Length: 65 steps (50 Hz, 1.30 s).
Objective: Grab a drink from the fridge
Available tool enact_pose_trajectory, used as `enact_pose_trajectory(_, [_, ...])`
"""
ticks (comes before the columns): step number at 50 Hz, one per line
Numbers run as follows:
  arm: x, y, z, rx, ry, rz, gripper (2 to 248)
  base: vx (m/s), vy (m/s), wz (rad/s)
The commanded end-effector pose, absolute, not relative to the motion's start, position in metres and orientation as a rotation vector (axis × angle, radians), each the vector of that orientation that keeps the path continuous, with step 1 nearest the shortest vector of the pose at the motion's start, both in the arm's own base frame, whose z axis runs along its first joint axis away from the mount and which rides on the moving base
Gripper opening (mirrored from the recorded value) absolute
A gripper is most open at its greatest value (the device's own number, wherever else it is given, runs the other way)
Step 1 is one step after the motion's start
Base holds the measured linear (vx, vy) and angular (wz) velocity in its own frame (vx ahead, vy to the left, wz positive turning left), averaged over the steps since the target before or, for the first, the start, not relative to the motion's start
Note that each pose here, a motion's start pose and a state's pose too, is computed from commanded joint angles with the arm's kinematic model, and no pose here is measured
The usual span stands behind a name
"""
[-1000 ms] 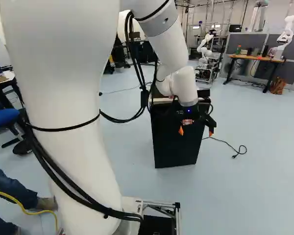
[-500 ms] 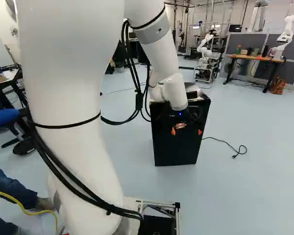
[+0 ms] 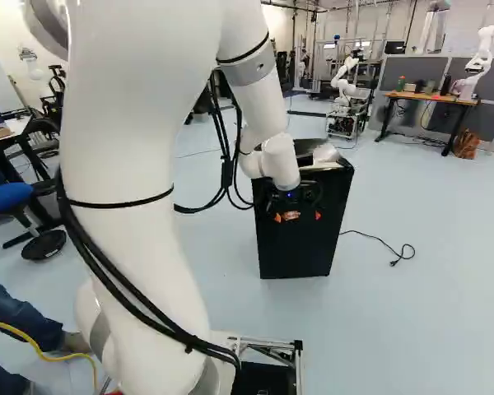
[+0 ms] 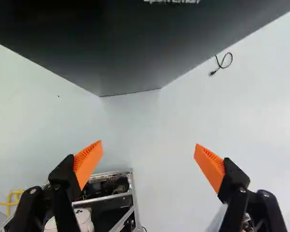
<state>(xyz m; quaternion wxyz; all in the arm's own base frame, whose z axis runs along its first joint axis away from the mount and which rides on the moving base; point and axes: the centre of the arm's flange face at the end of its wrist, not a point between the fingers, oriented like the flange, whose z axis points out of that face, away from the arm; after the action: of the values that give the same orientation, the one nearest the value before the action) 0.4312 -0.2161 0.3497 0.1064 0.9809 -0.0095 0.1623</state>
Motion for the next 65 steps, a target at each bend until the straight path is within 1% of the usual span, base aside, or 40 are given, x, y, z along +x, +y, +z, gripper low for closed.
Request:
enact_pose_trajectory(14, [0.455,-0.199,0.337,2.885,0.051,0.609,247,0.000,0.000,0.000])
enact_pose_trajectory(34, [0.482,-0.183,0.341,2.839,0.113,0.845,247,0.000,0.000,0.000])
enact_pose_trajectory(65, [0.492,-0.181,0.344,2.809,0.129,0.949,247,0.000,0.000,0.000])
